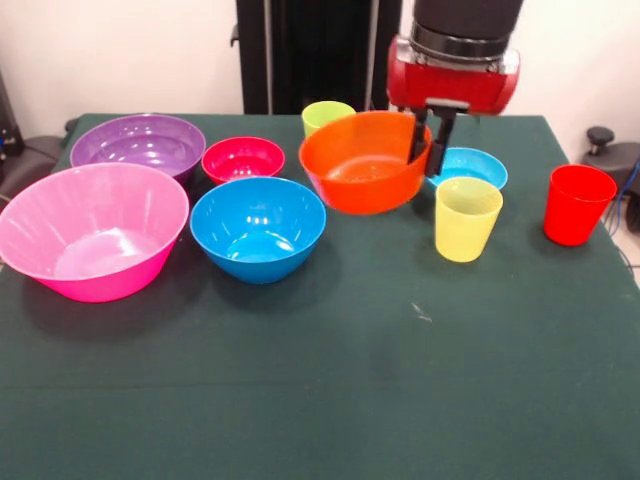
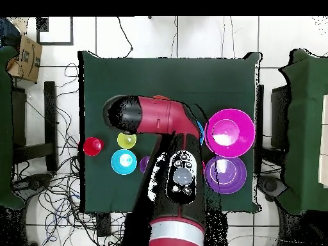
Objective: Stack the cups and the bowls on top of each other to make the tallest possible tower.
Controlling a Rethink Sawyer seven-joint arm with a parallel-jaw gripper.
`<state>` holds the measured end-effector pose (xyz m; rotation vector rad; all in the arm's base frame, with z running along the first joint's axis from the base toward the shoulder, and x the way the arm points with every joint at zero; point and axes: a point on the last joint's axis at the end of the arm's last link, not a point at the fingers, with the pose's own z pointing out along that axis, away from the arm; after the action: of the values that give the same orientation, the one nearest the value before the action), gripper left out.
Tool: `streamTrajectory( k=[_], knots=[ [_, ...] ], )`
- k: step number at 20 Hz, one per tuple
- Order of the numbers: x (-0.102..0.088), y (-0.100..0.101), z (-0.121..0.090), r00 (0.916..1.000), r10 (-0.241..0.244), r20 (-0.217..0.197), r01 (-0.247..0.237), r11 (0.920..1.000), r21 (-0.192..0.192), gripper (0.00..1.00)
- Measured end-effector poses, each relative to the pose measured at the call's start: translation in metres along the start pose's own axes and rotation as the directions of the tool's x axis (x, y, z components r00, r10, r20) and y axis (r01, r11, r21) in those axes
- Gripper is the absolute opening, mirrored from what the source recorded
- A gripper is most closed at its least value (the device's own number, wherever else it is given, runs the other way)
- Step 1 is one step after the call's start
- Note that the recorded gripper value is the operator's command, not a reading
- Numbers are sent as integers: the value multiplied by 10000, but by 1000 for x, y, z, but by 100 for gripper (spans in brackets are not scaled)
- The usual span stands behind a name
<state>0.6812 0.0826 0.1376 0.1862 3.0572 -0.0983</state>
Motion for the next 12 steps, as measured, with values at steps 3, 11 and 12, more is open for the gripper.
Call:
streamTrajectory(
  k=[3, 11, 12],
  knots=[
    [3, -14, -4, 9998, 211, -50, -211, 9998, 20, 0],
    [23, -70, 8, 9940, 1009, -423, -1003, 9948, 154, 0],
    [26, -76, 10, 9934, 1062, -443, -1054, 9942, 191, 0]
  ],
)
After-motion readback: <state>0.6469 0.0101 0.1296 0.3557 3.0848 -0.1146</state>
